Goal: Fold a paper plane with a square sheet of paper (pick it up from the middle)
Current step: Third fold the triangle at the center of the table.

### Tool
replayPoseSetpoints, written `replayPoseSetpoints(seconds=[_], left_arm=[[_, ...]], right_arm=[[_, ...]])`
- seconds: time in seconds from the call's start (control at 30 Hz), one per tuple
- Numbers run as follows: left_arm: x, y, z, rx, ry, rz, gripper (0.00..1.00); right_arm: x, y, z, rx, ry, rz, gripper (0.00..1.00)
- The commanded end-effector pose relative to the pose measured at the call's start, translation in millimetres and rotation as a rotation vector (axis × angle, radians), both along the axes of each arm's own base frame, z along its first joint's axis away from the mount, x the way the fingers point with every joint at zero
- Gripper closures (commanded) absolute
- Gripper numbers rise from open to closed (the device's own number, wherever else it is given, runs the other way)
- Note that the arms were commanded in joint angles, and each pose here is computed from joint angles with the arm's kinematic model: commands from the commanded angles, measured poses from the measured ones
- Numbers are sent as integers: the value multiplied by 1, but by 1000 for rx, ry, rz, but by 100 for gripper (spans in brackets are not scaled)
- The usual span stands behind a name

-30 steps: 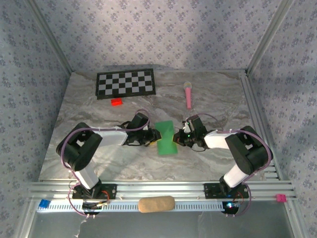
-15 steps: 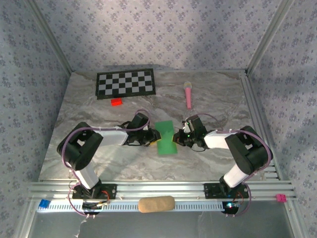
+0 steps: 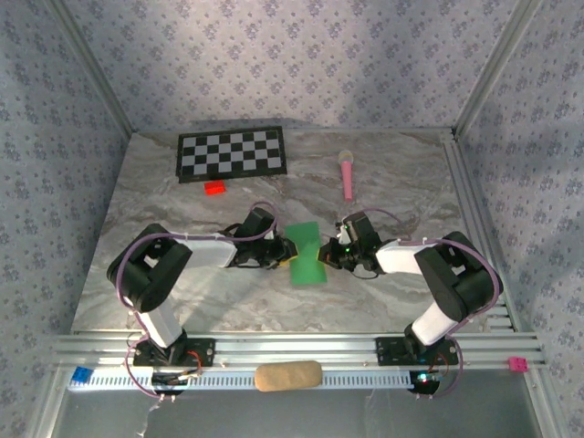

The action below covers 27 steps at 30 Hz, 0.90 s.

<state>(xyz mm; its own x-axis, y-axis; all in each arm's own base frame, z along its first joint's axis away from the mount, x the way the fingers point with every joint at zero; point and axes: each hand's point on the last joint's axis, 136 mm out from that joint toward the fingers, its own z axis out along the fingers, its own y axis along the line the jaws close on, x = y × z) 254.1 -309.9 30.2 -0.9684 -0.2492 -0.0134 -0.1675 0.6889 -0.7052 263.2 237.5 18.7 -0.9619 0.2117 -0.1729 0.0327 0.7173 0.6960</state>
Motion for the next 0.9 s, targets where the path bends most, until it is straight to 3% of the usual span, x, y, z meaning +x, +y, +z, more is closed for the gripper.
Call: replayPoseSetpoints(seconds=[0.0,0.2,0.37,0.47,0.6,0.87], left_arm=[[-1,2,0,1,-8,11,73],[-1,5,4,0,-15,24,87],[-2,5,13,-11,-15,29,91],[-3,7,18,-7,-11,34,91],[-6,11,23,0,-11,44,91],[-8,15,24,2,10,66,91]], right_arm=[[-24,-23,-36,-129,115,-34,97],[-20,-18,-22,-110,63,-5,94],[-15,-18,2,-120,-15,16,90],[-13,-23,20,-167,-93,34,81],[-16,-27,45,-234,-228,80,57],[-27,-11,85,-370,-640,234,50]])
